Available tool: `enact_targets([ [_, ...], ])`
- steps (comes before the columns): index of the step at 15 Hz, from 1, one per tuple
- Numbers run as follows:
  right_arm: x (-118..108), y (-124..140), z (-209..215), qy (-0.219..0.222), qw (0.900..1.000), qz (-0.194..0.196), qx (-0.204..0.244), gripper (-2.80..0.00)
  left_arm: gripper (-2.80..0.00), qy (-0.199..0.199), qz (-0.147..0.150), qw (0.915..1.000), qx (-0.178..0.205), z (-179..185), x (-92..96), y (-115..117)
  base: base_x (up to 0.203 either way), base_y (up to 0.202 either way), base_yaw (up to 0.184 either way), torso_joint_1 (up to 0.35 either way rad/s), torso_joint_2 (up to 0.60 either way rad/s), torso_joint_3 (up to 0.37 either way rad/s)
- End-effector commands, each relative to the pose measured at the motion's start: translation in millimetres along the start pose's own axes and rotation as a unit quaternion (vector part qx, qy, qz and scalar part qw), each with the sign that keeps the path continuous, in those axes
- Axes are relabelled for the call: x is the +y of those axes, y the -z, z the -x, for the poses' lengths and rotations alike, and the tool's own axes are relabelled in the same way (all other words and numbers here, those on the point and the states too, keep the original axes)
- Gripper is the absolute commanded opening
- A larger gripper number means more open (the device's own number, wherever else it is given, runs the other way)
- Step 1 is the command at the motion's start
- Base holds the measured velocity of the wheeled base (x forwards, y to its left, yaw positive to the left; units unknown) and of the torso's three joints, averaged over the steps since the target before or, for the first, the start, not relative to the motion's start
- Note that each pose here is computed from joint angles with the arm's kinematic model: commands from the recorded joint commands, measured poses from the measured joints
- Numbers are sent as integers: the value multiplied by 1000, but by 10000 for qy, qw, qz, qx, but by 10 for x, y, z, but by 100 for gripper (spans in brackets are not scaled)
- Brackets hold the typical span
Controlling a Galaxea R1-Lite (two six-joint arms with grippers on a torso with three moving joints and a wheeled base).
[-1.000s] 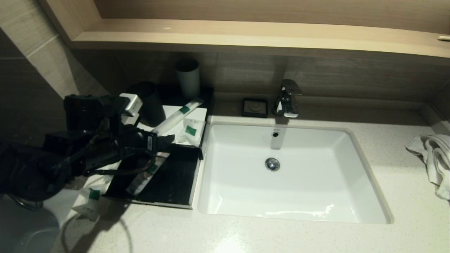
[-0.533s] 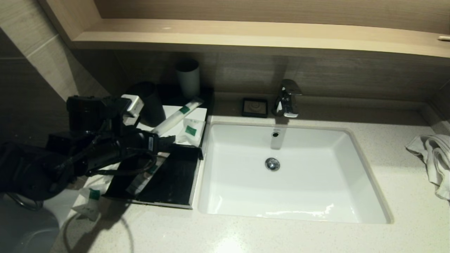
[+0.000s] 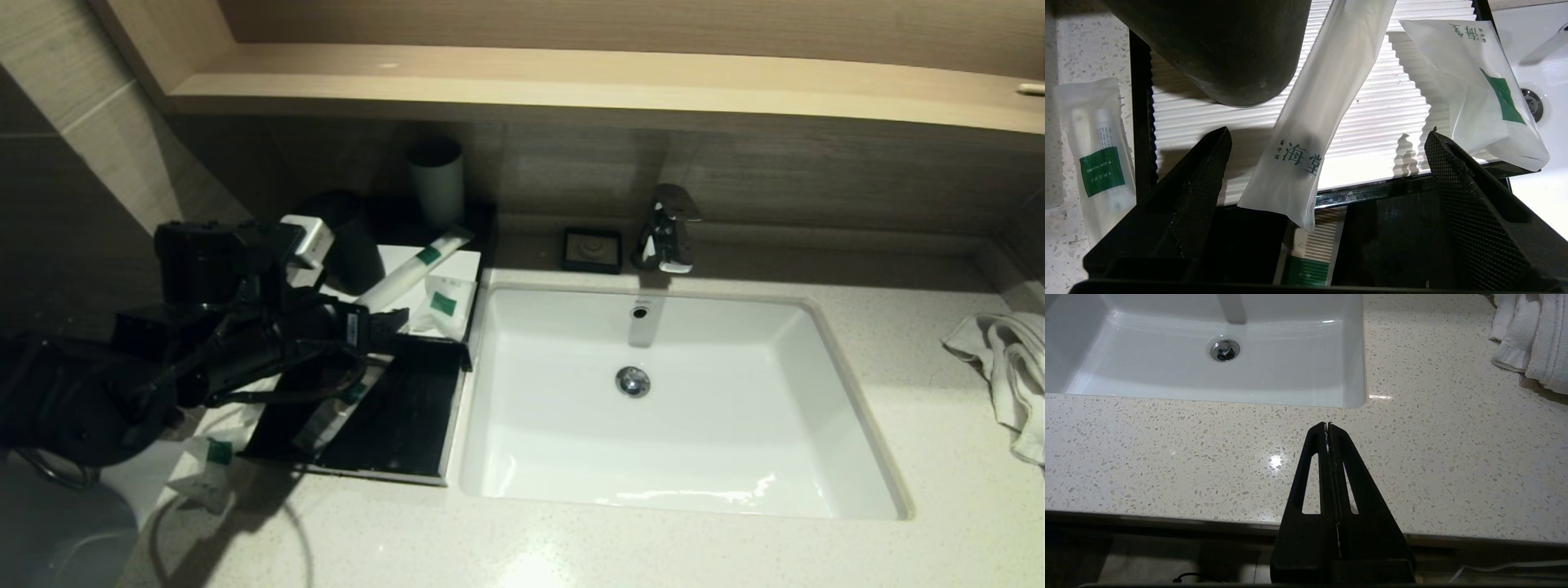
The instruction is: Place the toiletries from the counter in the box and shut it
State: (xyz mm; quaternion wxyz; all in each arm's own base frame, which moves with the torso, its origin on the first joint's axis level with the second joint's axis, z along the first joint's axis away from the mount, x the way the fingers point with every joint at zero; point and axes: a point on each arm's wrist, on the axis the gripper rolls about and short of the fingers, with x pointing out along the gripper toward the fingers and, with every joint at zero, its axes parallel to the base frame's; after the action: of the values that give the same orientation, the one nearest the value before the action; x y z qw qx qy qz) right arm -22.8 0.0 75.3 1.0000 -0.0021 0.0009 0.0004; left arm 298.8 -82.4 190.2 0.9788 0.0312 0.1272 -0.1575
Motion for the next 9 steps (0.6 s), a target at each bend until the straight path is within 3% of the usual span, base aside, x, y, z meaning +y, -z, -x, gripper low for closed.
enact_targets([
  [1,0,0,0,-3,10000,2,-1,-280,0,0,-9,10000,1,-6,0,9,0,0,0,0,0,0],
  [9,0,0,0,-7,10000,2,-1,-280,0,2,-24,10000,47,-21,-4,36,0,0,0,0,0,0],
])
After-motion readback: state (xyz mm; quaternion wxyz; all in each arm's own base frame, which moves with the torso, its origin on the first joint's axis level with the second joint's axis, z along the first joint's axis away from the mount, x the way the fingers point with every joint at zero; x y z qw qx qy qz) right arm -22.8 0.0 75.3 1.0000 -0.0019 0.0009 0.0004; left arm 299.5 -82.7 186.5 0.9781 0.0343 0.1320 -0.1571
